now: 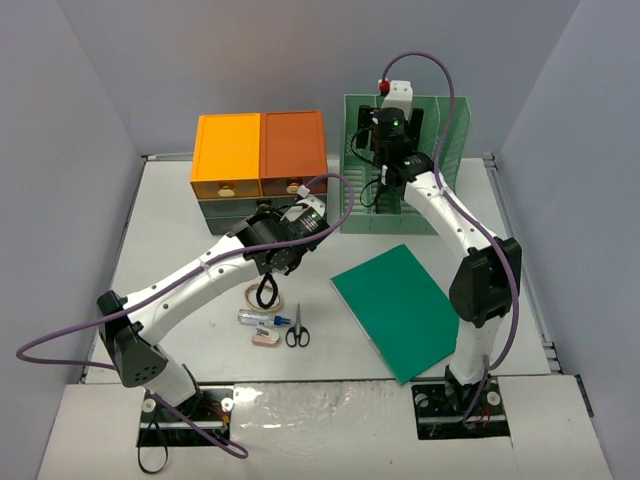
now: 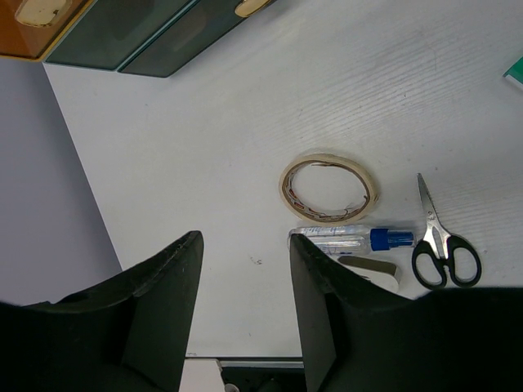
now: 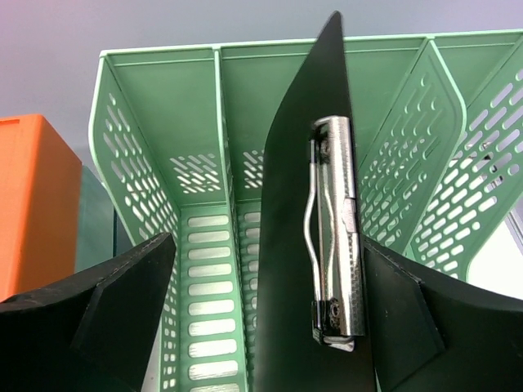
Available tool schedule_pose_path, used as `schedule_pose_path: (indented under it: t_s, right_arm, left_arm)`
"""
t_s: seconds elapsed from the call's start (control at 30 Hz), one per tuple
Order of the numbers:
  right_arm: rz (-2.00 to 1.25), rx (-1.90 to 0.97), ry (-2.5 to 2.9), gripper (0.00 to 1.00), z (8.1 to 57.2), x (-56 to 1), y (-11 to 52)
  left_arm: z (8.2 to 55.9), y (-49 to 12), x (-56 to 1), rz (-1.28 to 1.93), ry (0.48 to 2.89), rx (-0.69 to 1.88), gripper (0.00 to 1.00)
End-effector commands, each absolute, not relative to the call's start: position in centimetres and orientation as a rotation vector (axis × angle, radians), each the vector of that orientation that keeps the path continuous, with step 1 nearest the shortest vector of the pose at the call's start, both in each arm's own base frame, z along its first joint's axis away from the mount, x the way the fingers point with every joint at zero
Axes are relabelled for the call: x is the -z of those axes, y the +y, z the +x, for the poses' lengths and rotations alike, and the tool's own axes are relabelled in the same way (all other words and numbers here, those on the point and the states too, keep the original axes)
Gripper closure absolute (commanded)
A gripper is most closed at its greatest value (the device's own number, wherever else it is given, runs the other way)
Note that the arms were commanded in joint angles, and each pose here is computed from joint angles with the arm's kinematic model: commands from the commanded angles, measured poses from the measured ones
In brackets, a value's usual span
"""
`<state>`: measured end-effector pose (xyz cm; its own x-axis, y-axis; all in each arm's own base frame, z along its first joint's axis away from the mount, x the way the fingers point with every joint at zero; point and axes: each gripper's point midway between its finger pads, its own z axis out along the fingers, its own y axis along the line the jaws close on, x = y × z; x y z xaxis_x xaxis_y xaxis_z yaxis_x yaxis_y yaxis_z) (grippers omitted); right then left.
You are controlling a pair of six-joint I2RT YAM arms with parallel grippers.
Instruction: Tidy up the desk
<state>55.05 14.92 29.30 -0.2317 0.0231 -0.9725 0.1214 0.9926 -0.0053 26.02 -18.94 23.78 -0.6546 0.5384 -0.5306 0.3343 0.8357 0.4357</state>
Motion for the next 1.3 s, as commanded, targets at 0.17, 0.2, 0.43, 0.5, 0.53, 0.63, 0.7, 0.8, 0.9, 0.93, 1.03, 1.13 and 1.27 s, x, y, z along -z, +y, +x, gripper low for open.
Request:
schedule_pose_path:
  t_s: [0.17, 0.2, 0.43, 0.5, 0.53, 0.63, 0.7, 0.8, 0.9, 0.93, 1.03, 1.13, 1.27]
  right_arm:
    - [0.176, 0.146, 1.686, 0.09, 52.5, -36.5, 13.3]
    - [0.181, 0.153, 1.68, 0.09, 52.3, -36.8, 13.2]
    - [0.232, 0.228, 1.635, 0.07, 50.8, -39.1, 11.7]
    - [0.243, 0.251, 1.631, 0.06, 50.5, -39.2, 11.3]
    - [0.249, 0.248, 1.627, 0.06, 50.3, -39.4, 11.3]
    - [0.277, 0.233, 1.605, 0.06, 49.2, -40.5, 11.0]
    - [0.295, 0.22, 1.598, 0.06, 48.4, -41.0, 11.0]
    - [0.338, 0.179, 1.586, 0.06, 46.8, -42.0, 11.0]
    - [0.381, 0.145, 1.635, 0.06, 45.0, -41.1, 11.0]
    - [0.408, 0.128, 1.653, 0.06, 44.5, -40.5, 11.1]
    - [0.449, 0.096, 1.725, 0.06, 41.6, -38.7, 11.1]
    - [0.534, -0.019, 1.769, 0.06, 37.6, -36.7, 12.3]
    - [0.637, -0.065, 1.927, 0.06, 32.9, -29.6, 12.4]
  left_arm:
    - [26.2, -19.1, -26.1, 0.58, 2.292, -0.312, 0.57]
    - [26.2, -19.1, -26.1, 0.578, 2.293, -0.309, 0.57]
    - [25.9, -19.1, -25.9, 0.565, 2.298, -0.287, 0.57]
    - [25.9, -19.0, -25.9, 0.561, 2.299, -0.285, 0.57]
    - [25.8, -19.0, -26.0, 0.558, 2.298, -0.282, 0.57]
    - [25.6, -18.8, -26.2, 0.553, 2.296, -0.274, 0.57]
    - [25.5, -18.6, -26.3, 0.55, 2.293, -0.274, 0.57]
    - [25.3, -18.5, -26.5, 0.551, 2.288, -0.273, 0.57]
    - [25.0, -18.5, -26.5, 0.558, 2.287, -0.257, 0.57]
    - [25.0, -18.6, -26.4, 0.563, 2.29, -0.246, 0.57]
    - [24.5, -19.4, -26.1, 0.58, 2.301, -0.179, 0.57]
    - [24.0, -20.5, -25.4, 0.623, 2.31, -0.098, 0.57]
    - [23.2, -23.1, -23.9, 0.681, 2.342, 0.063, 0.56]
